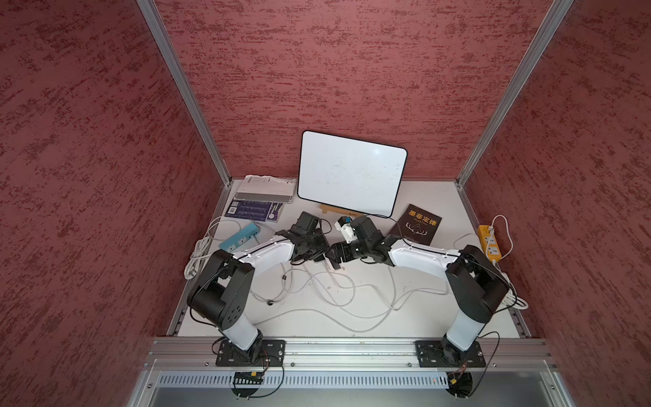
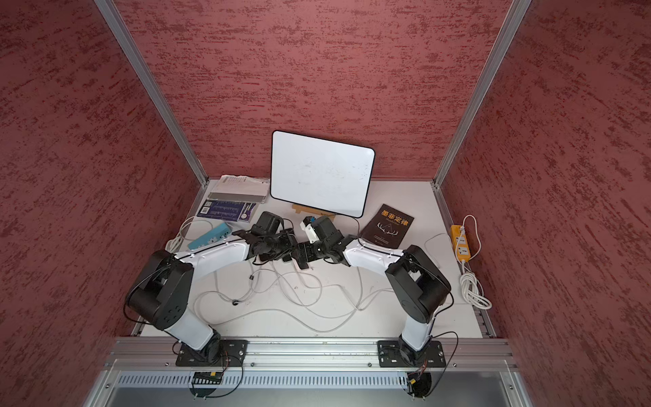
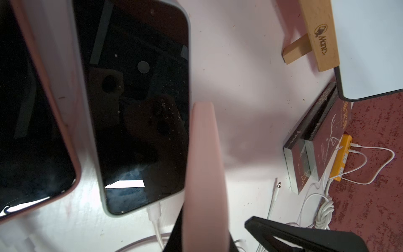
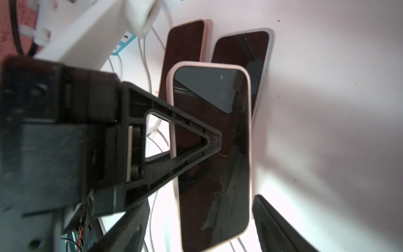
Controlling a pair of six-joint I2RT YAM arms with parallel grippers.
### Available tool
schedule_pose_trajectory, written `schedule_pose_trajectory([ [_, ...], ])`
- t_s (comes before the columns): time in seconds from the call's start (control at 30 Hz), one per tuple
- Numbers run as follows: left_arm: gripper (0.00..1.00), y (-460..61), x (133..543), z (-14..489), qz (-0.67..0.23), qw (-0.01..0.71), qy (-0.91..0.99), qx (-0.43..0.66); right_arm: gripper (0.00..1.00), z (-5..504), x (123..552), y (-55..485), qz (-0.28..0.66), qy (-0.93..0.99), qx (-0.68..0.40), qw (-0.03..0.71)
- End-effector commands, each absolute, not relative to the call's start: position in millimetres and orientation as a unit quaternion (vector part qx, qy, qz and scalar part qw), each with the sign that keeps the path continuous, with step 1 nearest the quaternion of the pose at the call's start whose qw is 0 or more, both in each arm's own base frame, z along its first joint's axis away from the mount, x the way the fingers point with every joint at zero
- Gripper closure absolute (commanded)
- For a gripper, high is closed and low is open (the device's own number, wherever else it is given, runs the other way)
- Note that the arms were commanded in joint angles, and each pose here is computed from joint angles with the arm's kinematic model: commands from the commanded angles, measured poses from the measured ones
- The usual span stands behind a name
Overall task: Plug the charging cable into the phone
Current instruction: Pick up the phone at the center of the board, then pick up the charging cable from the center of the board.
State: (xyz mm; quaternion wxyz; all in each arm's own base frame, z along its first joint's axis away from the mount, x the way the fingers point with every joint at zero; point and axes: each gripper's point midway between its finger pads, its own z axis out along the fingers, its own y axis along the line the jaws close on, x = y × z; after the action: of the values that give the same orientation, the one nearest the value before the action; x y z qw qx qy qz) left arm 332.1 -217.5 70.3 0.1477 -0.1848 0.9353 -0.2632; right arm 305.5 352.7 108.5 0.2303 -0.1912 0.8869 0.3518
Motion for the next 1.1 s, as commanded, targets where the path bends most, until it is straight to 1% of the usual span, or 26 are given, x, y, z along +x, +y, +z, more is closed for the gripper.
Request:
schedule_pose_trajectory([
  [0.0,1.00,-209,340,97,-0.251,0.188,0.936,-0.156,0.13,146,324,333,0.331,0.877,-0.172,0.303],
  [0.1,1.00,-201,343,106,-0.256,0.209,0.934,-0.138,0.13,132,340,289,0.228,0.915,-0.115,0.312],
  [0.2,1.00,-202,342,120,-0.280,0.233,0.925,-0.110,0.18,110,343,246,0.101,0.947,-0.086,0.294],
  [0.23,1.00,-203,341,125,-0.288,0.240,0.922,-0.099,0.20,104,342,235,0.071,0.952,-0.081,0.286],
  [0.33,1.00,-207,337,133,-0.304,0.250,0.916,-0.078,0.26,89,335,210,0.012,0.963,-0.065,0.263],
  [0.43,1.00,-211,335,138,-0.314,0.245,0.915,-0.072,0.30,78,324,190,-0.032,0.968,-0.057,0.241],
  [0.53,1.00,-216,335,141,-0.326,0.237,0.913,-0.066,0.33,70,313,175,-0.061,0.971,-0.055,0.223],
  [0.67,1.00,-223,333,138,-0.338,0.227,0.911,-0.059,0.37,58,302,165,-0.076,0.976,-0.059,0.198],
  [0.9,1.00,-220,327,149,-0.343,0.236,0.908,-0.052,0.48,40,302,160,-0.057,0.982,-0.045,0.173],
  [1.07,1.00,-220,324,152,-0.346,0.239,0.906,-0.050,0.52,23,301,161,-0.048,0.987,-0.046,0.147],
])
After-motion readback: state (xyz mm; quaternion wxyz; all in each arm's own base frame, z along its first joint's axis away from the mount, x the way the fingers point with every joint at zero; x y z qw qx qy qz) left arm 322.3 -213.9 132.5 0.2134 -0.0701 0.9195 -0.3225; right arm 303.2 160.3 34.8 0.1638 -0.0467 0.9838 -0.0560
